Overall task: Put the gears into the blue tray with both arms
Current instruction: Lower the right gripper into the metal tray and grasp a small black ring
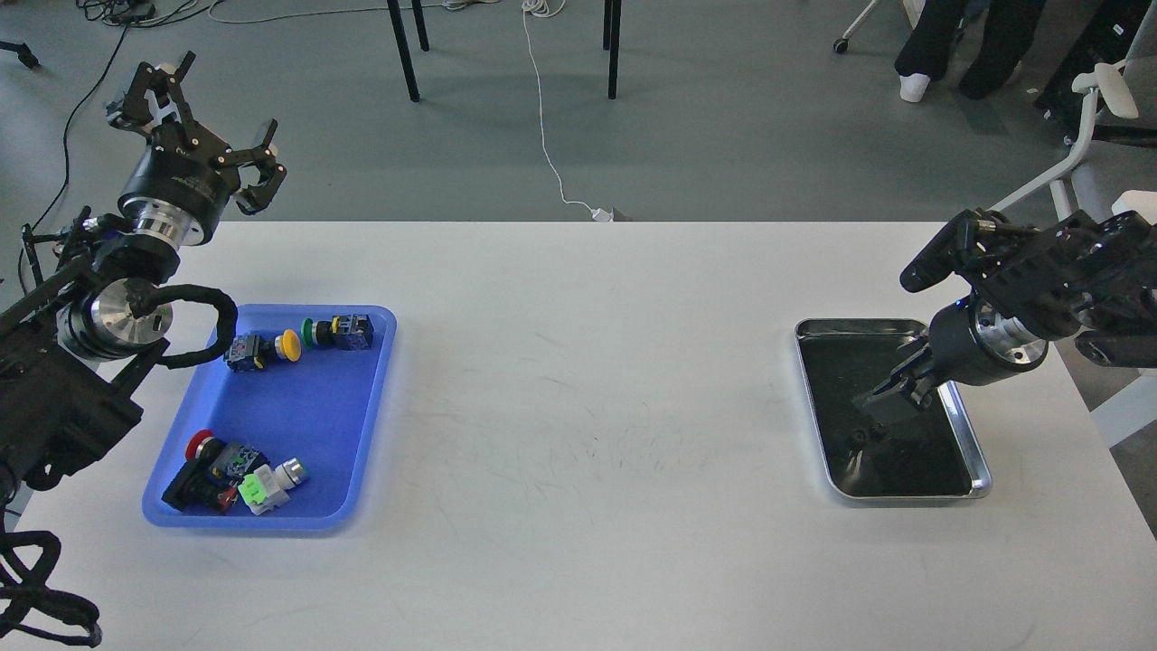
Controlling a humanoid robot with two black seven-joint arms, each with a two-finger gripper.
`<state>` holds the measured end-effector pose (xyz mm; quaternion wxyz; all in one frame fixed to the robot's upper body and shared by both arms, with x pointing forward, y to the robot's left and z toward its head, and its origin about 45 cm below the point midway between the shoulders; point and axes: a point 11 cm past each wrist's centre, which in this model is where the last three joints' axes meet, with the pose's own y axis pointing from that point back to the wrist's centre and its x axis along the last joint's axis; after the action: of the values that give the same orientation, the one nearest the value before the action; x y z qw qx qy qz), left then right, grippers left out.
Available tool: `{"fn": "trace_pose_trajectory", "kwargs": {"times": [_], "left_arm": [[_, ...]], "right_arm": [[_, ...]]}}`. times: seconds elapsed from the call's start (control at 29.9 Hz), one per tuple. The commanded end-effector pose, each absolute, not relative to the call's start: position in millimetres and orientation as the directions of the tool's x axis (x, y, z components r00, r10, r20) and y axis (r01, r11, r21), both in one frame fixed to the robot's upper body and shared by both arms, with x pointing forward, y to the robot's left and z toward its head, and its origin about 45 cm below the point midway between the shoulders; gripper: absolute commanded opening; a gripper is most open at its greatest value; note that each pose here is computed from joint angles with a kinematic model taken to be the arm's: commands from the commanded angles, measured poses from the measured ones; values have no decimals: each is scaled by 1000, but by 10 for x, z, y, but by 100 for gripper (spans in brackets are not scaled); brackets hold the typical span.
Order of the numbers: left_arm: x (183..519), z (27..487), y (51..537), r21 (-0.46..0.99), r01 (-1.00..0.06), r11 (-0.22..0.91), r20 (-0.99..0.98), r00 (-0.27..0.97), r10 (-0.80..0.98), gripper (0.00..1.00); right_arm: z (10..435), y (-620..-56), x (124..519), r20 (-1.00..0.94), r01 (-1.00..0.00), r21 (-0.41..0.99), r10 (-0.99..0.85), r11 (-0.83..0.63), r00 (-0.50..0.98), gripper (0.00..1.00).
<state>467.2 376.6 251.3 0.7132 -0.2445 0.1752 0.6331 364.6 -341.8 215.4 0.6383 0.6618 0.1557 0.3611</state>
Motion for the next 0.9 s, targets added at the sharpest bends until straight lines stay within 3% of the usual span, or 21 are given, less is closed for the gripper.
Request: {"fn": "trace_pose_trajectory", "kwargs": {"times": [0.0, 0.87], "left_arm": [[4671, 2513, 3769, -126, -989, 78, -559, 136, 818, 98], [4593, 2405, 3921, -98, -994, 53, -544, 98, 833, 98]], "right_arm": [[1995, -3543, 3597, 262, -244, 962, 662, -122, 702, 71], [1591, -3265, 3452, 322, -219, 947, 676, -237, 663, 52]]}}
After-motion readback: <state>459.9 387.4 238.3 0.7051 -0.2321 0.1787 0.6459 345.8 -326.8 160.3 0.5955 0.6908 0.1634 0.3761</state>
